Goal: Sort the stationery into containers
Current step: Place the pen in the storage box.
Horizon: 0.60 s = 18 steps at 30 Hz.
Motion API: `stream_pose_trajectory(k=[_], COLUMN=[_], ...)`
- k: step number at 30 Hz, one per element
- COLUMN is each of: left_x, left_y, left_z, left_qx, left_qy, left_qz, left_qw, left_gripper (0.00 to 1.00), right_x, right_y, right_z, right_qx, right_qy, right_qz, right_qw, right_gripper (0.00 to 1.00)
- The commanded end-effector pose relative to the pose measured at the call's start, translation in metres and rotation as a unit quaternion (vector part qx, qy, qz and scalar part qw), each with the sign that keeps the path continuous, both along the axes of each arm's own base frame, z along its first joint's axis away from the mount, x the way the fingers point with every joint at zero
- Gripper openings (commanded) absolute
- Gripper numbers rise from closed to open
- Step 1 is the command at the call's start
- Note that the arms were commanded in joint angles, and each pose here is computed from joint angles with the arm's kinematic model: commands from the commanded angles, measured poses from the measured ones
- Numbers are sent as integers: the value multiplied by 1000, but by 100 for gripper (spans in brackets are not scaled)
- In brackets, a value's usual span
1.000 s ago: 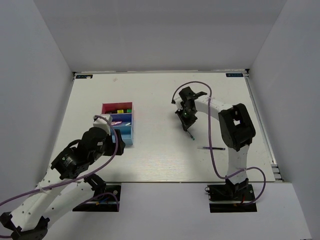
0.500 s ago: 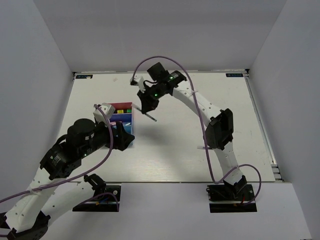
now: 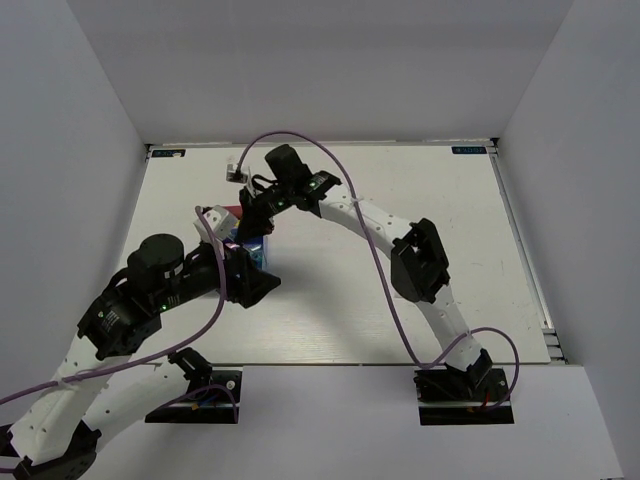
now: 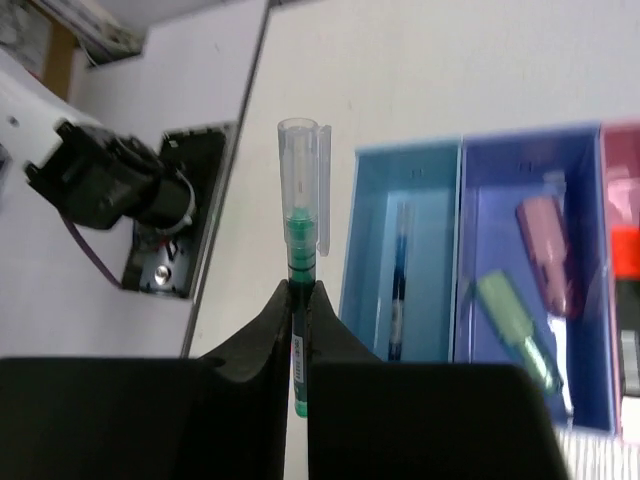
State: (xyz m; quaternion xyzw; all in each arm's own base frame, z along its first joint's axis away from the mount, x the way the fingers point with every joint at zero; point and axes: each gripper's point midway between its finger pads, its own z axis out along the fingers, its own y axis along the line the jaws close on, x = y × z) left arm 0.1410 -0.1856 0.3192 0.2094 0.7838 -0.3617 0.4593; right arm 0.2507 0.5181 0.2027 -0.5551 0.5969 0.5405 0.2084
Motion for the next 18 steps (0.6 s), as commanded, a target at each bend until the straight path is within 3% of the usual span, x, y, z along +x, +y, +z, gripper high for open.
stream_pose_trajectory(k=[1,6,15,18], left_x=[-6,-8,-9,-9], left_y=[-5,-8,-7,-7], left_z=[12,0,-11,-14], left_qx=[-19,-22,-15,-14], left_qy=[-14,-2,4,7], left_qz=[-24,-29,-27,-26], left_qw=[999,999,1000,1000], left_gripper=[84,84,84,84], right_x=[4,3,13,16], right_y=[25,39,46,43], right_z=[39,17,-26,-28], right_qx=[114,118,100,93], right_qy=[-16,-20,-106,-113], right_qz=[49,64,58,55], right_qw=[992,991,988,988], right_gripper=[0,0,0,38])
